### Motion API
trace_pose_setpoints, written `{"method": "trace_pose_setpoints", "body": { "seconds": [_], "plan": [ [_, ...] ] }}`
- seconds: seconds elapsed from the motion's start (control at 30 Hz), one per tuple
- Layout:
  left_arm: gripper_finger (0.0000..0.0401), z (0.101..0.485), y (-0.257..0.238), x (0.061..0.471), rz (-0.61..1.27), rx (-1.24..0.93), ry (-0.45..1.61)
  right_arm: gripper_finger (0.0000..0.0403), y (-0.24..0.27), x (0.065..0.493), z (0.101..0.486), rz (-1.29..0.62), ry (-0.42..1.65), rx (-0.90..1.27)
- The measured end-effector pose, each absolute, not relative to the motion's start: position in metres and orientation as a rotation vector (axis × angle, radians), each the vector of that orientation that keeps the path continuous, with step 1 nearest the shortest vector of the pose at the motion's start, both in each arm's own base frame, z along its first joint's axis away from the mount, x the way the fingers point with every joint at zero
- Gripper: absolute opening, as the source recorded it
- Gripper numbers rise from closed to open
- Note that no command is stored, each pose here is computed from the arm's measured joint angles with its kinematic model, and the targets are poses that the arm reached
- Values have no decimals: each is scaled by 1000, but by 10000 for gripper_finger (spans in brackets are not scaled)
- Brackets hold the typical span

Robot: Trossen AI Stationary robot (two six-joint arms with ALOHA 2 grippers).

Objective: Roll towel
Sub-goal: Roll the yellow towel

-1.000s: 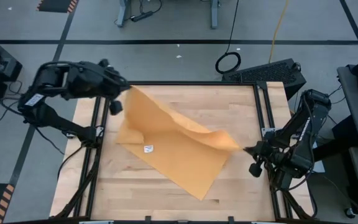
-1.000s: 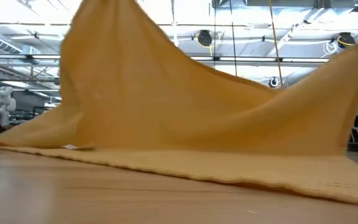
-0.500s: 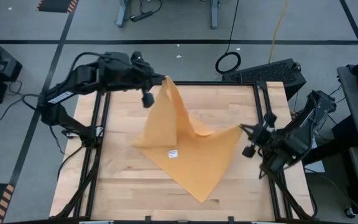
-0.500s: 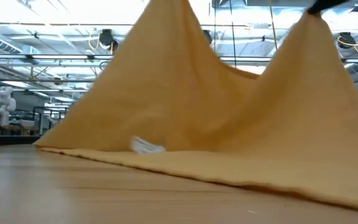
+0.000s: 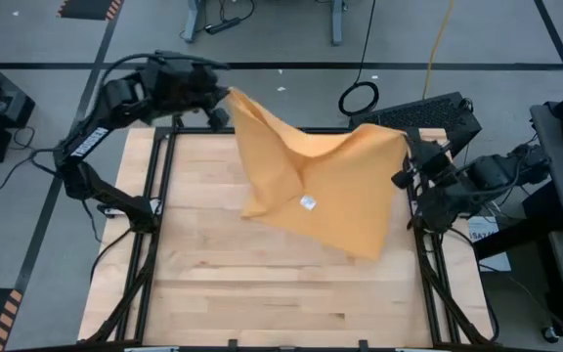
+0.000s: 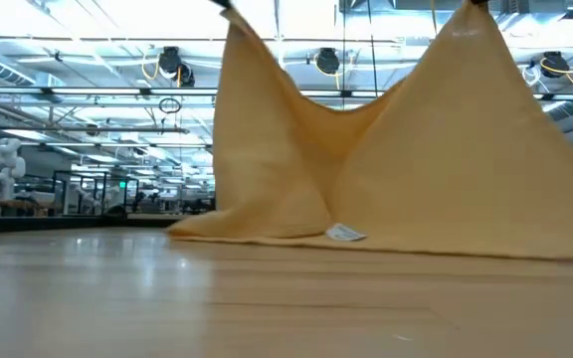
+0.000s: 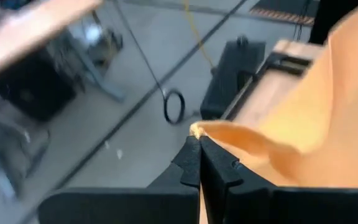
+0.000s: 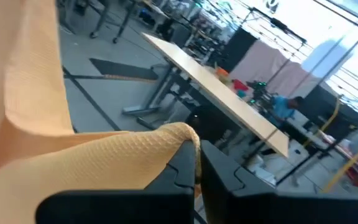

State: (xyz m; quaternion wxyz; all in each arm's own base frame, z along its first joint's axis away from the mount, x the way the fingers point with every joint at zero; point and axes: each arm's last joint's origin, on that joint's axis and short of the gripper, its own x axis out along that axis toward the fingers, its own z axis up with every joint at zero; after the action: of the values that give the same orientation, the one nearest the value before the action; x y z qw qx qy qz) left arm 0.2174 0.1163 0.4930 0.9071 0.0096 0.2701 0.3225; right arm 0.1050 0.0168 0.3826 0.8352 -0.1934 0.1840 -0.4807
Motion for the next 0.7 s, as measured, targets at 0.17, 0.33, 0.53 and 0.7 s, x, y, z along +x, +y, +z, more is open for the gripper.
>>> {"method": "trace_pose_setpoints", "body": {
  "seconds": [0.17,0.33,0.53,0.7],
  "plan": [
    [0,487,96,185,562,-125,694,0,13,110,387,-937,477,-380],
    [0,501,54,151,148,-282,612,0,16,113,384,-787,568,-357],
    [0,528,20,112,-65,-284,376,0,21,108,395,-622,503,-270],
    [0,528,15,90,23,-273,365,0,25,103,415,-483,403,-167]
  ]
}}
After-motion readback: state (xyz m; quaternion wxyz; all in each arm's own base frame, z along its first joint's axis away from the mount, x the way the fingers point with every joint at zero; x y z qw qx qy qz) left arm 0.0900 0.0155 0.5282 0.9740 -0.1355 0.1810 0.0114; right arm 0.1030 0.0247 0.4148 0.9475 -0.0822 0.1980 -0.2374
